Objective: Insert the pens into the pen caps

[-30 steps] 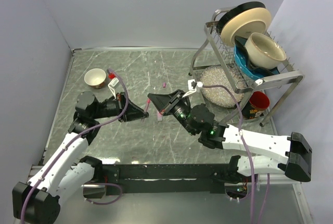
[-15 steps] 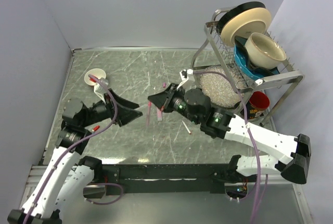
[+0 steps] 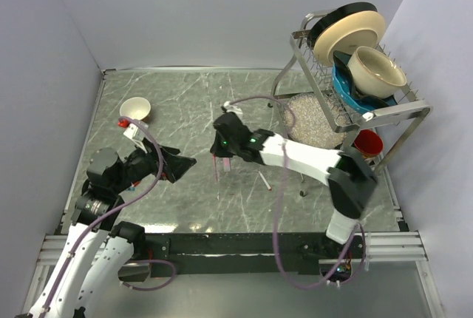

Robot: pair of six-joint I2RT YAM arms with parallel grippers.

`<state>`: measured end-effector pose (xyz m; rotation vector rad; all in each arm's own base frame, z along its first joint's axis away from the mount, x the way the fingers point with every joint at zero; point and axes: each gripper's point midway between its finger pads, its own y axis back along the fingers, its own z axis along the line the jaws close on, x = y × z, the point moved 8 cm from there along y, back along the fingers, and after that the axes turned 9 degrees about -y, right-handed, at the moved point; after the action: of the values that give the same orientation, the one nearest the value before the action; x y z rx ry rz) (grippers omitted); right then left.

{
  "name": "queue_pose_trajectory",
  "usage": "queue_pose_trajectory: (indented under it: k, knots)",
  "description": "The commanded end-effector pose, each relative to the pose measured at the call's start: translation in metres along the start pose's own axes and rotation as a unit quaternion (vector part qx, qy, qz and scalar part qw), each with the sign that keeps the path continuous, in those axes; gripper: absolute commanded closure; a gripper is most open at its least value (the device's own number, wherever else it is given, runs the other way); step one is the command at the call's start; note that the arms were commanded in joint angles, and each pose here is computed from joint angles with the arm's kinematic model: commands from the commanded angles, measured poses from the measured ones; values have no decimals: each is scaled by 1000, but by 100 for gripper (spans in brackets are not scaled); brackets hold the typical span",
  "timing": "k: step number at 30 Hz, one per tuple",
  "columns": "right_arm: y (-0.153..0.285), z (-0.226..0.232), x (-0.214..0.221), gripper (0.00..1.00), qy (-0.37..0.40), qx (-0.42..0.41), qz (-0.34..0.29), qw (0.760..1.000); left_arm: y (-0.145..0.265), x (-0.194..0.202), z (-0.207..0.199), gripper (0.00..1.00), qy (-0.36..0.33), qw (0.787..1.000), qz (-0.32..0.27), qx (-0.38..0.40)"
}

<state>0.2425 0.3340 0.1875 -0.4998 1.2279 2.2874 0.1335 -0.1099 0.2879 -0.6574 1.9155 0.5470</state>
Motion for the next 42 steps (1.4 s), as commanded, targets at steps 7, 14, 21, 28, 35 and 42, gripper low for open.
queue_pose_trajectory:
  k: [7, 14, 21, 28, 35, 42]
  knots:
    - [-79, 8, -11, 97, 27, 99, 0, 995, 11, -14, 4, 1, -22, 996, -43, -69]
    - [-102, -10, -11, 91, 41, 156, -11, 987, 12, -15, 8, 1, -16, 994, -47, -99]
    - [-111, -22, -7, 69, 51, 184, -5, 982, 12, -17, 18, 1, 8, 987, -56, -151]
    - [-89, -6, -27, 50, 53, 165, -28, 984, 6, -21, 37, 1, 164, 944, -103, -266]
    - [-27, 16, -48, 47, 50, 80, -60, 994, 13, -32, 51, 13, 374, 818, -167, -403]
    - [39, 14, -48, 48, 39, 10, -87, 995, -15, -20, 82, 21, 480, 699, -121, -516]
